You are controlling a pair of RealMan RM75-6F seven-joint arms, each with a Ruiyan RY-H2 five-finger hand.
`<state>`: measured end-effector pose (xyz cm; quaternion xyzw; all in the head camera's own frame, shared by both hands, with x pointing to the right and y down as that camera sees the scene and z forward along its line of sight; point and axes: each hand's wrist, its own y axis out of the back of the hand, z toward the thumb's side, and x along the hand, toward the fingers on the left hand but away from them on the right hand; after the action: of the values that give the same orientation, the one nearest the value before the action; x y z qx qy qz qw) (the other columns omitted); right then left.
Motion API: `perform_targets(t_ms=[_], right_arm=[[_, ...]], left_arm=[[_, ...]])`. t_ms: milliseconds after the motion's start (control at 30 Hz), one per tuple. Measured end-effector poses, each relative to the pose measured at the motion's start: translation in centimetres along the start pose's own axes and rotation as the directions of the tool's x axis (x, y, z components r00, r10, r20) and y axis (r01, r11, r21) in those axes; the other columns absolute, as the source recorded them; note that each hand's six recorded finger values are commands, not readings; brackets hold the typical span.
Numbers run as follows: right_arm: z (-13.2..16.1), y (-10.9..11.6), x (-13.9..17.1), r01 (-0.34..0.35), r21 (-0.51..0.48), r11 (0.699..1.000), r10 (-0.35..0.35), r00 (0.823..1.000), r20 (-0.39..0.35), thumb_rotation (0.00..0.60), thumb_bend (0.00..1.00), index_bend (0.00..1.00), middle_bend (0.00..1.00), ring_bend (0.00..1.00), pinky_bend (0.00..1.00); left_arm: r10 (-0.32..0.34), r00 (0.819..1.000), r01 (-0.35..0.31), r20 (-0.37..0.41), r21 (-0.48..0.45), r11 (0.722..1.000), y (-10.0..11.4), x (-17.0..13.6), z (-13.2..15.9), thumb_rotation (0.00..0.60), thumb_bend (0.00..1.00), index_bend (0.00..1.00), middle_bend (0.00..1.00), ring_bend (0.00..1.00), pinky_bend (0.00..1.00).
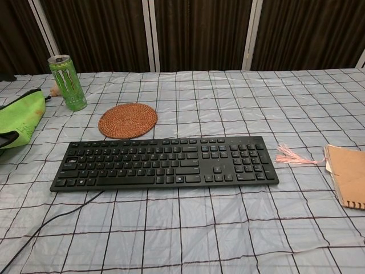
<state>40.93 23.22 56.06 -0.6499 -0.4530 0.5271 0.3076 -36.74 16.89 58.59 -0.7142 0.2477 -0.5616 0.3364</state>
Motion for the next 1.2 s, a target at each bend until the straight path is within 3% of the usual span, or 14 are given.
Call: perform_targets(t_ms=[233,433,833,1200], right_arm=[[-0.3,0.2,-0.1,0.002,-0.018,1.000,-0.002,1.000,0.013,0.600,0.06,0.00,0.00,0.00,0.00],[-0.4,0.3,-0.2,0.003,-0.029,1.000,-0.003,1.000,0.016,0.600,0.06,0.00,0.00,0.00,0.00],[-0.7,0.4,-0.3,-0.001,-0.052,0.999,0.002,0.999,0.032,0.600,0.06,0.00,0.00,0.00,0.00],[-0.8,0.4,-0.4,-0.005,-0.063,0.998,0.007,0.999,0.035,0.600,0.06,0.00,0.00,0.00,0.00]], left_arm=[[-0.208,0.977,0.204,0.045,0.089,0.975,-0.1,3.3,2.2,0.600,0.56,0.00,0.88,0.75,0.56],[-0.299,0.953,0.289,0.042,0.161,0.944,-0.4,5.4,3.4,0.600,0.61,0.00,0.88,0.75,0.56],[-0.406,0.914,0.393,0.010,0.227,0.891,-3.3,8.5,6.7,0.600,0.61,0.00,0.88,0.75,0.56],[-0.438,0.898,0.429,-0.043,0.314,0.847,-4.4,10.2,9.3,0.600,0.61,0.00,0.88,0.75,0.55]])
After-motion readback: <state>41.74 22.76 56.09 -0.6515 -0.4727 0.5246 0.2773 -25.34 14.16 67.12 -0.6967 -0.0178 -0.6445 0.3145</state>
